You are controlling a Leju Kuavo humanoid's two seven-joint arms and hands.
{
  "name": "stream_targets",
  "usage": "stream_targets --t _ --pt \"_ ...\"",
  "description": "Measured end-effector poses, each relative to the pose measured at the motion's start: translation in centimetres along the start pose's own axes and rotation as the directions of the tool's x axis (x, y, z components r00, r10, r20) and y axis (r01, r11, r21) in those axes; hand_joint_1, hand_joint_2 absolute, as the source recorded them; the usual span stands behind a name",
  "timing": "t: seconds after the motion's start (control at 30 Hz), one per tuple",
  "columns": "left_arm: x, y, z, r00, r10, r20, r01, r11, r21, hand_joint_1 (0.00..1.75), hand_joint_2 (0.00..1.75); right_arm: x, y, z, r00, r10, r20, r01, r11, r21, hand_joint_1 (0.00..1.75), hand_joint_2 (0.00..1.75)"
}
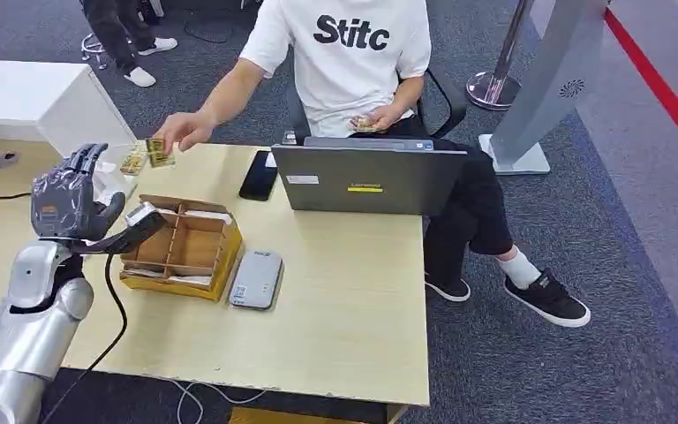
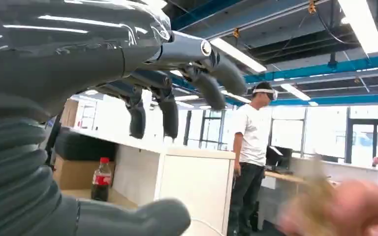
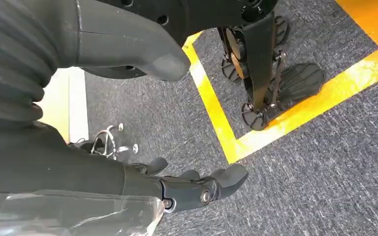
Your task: Pass the card to the sensor for recognition and then transmit it.
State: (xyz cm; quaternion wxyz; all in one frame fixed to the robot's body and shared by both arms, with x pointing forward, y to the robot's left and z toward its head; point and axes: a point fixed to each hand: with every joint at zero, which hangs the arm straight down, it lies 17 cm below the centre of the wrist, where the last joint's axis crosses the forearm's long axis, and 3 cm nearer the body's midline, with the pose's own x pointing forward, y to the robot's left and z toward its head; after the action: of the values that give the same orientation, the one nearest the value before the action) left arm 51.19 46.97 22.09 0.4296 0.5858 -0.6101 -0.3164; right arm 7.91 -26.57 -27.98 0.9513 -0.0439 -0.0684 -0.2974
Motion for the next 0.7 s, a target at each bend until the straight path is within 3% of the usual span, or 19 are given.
stream_targets --t 0.13,0.3,0.43,0.53,0.7 --pt "1.8 3.5 2.4 0.992 0.107 0.065 -0.117 0.979 0.167 0.0 1.75 -0.1 -0.2 0.0 1.0 -0.017 -0.002 0.017 1.0 -0.014 0.0 1.75" --pt "5.1 10.5 8.2 0.921 0.337 0.194 -0.389 0.825 0.411 0.0 1.75 -0.5 -0.6 0.0 0.999 -0.04 -0.009 0.04 0.998 -0.043 0.0 1.75" --pt "3.6 15.4 13.5 0.775 0.583 0.245 -0.607 0.576 0.548 0.0 1.75 -1.0 -1.1 -0.1 0.998 -0.065 -0.018 0.064 0.996 -0.064 0.0 1.75" --pt "1.3 16.4 17.1 0.662 0.709 0.242 -0.68 0.431 0.594 0.0 1.75 -1.4 -1.1 0.0 0.995 -0.093 -0.024 0.091 0.993 -0.073 0.0 1.75" --pt "-3.8 12.0 21.7 0.359 0.921 0.151 -0.791 0.214 0.574 0.0 1.75 -2.1 -1.0 0.1 0.993 -0.116 -0.028 0.113 0.989 -0.093 0.0 1.75"
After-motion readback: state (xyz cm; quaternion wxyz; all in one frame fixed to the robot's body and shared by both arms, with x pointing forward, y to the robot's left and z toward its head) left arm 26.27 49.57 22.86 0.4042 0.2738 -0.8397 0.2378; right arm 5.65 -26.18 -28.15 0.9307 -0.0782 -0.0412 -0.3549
